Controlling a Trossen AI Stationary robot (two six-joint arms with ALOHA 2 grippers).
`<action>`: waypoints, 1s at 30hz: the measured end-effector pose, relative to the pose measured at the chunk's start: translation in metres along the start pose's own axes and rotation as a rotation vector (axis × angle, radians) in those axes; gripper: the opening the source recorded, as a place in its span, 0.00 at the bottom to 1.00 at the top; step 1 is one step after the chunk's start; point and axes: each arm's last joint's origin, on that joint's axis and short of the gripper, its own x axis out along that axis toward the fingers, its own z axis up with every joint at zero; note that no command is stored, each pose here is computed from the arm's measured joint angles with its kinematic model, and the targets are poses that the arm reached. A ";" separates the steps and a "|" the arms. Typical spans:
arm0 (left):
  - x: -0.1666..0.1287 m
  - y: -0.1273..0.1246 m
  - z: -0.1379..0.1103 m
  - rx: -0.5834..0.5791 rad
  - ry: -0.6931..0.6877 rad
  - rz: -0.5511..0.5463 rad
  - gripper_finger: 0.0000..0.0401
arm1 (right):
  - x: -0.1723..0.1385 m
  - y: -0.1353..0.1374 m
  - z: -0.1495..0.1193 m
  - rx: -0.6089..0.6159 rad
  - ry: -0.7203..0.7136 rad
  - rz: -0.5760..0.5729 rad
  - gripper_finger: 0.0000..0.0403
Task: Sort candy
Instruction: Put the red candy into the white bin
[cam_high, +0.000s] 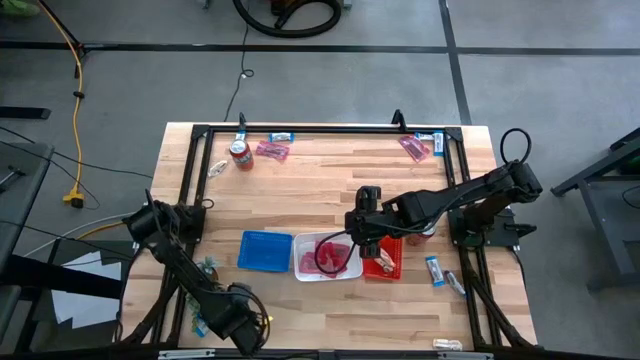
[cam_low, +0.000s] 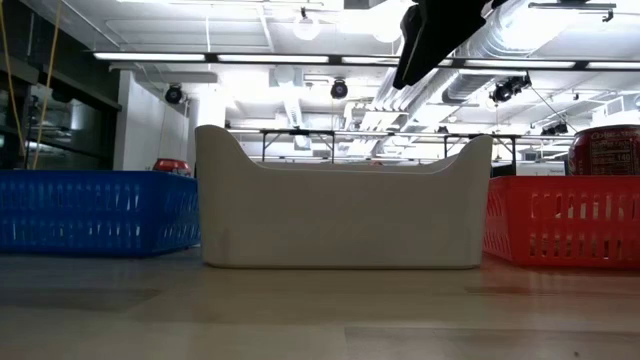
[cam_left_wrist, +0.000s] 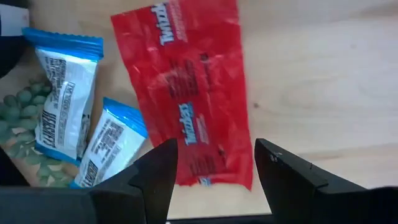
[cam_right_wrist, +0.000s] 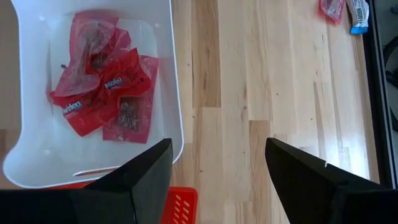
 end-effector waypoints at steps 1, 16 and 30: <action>0.002 0.001 0.000 -0.003 -0.002 0.003 0.50 | 0.000 0.000 0.000 0.000 0.000 0.000 0.63; 0.006 -0.003 -0.002 0.083 0.008 -0.078 0.21 | 0.000 0.000 0.000 0.000 0.000 0.000 0.63; -0.022 0.005 0.003 0.246 -0.041 -0.144 0.00 | -0.001 0.001 -0.001 -0.040 0.007 0.048 0.63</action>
